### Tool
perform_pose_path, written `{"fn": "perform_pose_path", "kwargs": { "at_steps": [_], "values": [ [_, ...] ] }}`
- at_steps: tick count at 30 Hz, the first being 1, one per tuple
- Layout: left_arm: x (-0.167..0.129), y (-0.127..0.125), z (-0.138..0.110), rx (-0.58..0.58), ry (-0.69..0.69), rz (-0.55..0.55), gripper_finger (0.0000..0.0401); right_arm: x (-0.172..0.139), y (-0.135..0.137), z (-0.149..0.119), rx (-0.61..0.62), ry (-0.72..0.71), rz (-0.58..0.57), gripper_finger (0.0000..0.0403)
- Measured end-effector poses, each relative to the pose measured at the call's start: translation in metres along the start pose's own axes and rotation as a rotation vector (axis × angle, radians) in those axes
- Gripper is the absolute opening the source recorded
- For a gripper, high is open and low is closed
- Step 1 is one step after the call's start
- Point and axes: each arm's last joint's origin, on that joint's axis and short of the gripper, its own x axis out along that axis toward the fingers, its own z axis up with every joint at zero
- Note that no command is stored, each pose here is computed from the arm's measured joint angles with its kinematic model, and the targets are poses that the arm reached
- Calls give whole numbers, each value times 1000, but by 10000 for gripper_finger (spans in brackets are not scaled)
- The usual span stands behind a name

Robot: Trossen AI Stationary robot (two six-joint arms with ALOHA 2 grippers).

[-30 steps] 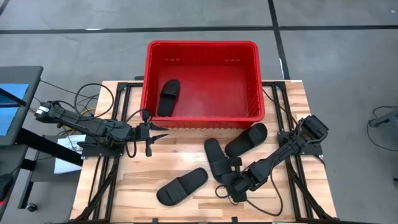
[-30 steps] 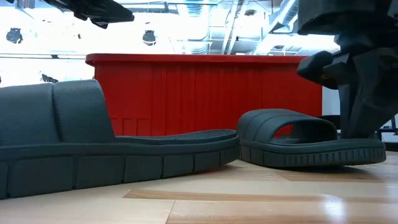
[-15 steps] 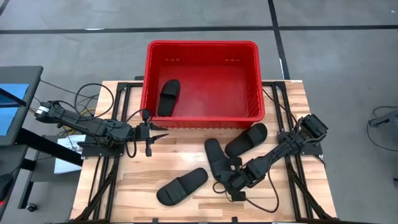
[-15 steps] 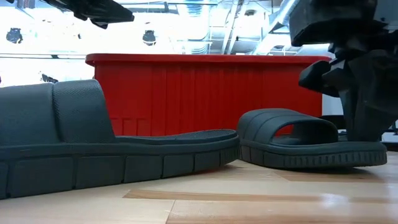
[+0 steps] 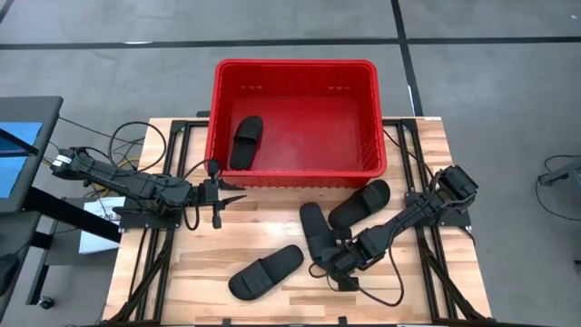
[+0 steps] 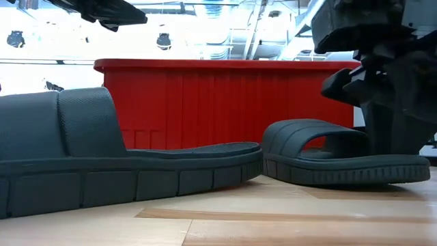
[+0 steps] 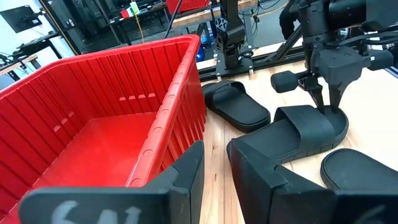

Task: Pick and place slides into bin
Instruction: Stack the middle slide on top of the slide in the bin

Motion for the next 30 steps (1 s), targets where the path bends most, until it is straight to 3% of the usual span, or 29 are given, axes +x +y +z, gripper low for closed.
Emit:
{"fn": "perform_pose_path", "kwargs": {
  "at_steps": [7, 17, 30],
  "values": [
    [0, 0, 0, 0, 0, 0, 71, -12, 0, 4, -60, 59, -41, 106],
    [0, 0, 0, 0, 0, 0, 71, -38, -1, 17, -81, 56, -201, 107],
    [0, 0, -1, 3, 5, -1, 71, -36, 3, 9, 68, 42, -282, 107]
  ]
}}
